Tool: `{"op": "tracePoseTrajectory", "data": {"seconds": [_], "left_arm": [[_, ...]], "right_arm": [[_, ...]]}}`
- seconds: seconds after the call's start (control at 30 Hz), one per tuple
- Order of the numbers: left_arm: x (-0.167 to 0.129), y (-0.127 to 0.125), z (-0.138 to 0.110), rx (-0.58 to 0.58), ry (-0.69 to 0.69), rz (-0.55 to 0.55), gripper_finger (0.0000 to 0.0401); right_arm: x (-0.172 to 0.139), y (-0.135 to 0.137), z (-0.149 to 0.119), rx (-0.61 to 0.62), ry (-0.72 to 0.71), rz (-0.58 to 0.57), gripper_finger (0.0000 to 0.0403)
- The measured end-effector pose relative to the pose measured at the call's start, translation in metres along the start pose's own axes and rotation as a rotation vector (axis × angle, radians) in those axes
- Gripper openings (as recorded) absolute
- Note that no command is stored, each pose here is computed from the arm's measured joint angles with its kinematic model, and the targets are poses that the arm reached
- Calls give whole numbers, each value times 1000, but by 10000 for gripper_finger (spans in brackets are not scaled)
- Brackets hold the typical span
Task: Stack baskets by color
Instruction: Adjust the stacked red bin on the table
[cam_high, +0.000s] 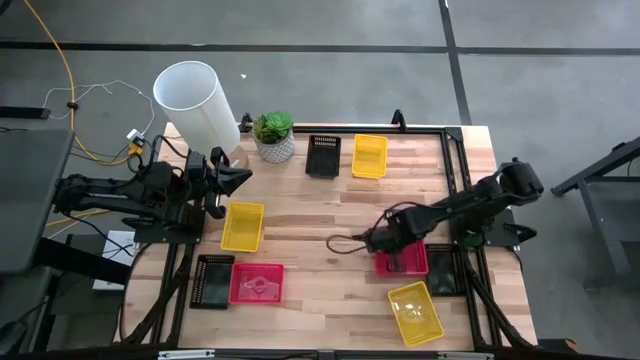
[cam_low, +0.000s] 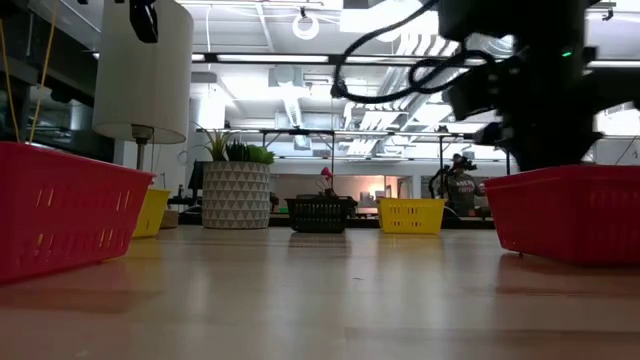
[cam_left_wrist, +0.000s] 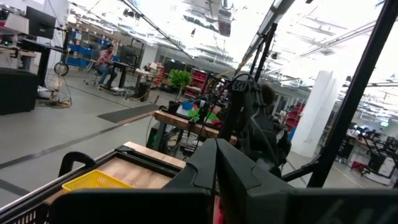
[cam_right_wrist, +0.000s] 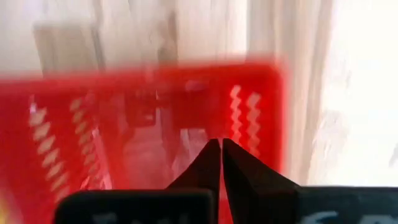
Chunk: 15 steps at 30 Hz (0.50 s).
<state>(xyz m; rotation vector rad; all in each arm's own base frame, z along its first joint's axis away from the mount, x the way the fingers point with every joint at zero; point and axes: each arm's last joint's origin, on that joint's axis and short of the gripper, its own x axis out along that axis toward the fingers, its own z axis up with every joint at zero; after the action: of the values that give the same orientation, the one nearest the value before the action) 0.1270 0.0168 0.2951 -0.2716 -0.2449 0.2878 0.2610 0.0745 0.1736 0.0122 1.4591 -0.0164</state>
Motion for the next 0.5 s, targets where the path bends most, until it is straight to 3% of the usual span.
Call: {"op": "tracePoseTrajectory", "data": {"seconds": [0.17,0.5], "left_arm": [[0,0,0,0,0,0,0],[0,0,0,0,0,0,0]], "right_arm": [[0,-5,14,-1,-109,57,1],[2,-20,32,26,-240,47,0]]}}
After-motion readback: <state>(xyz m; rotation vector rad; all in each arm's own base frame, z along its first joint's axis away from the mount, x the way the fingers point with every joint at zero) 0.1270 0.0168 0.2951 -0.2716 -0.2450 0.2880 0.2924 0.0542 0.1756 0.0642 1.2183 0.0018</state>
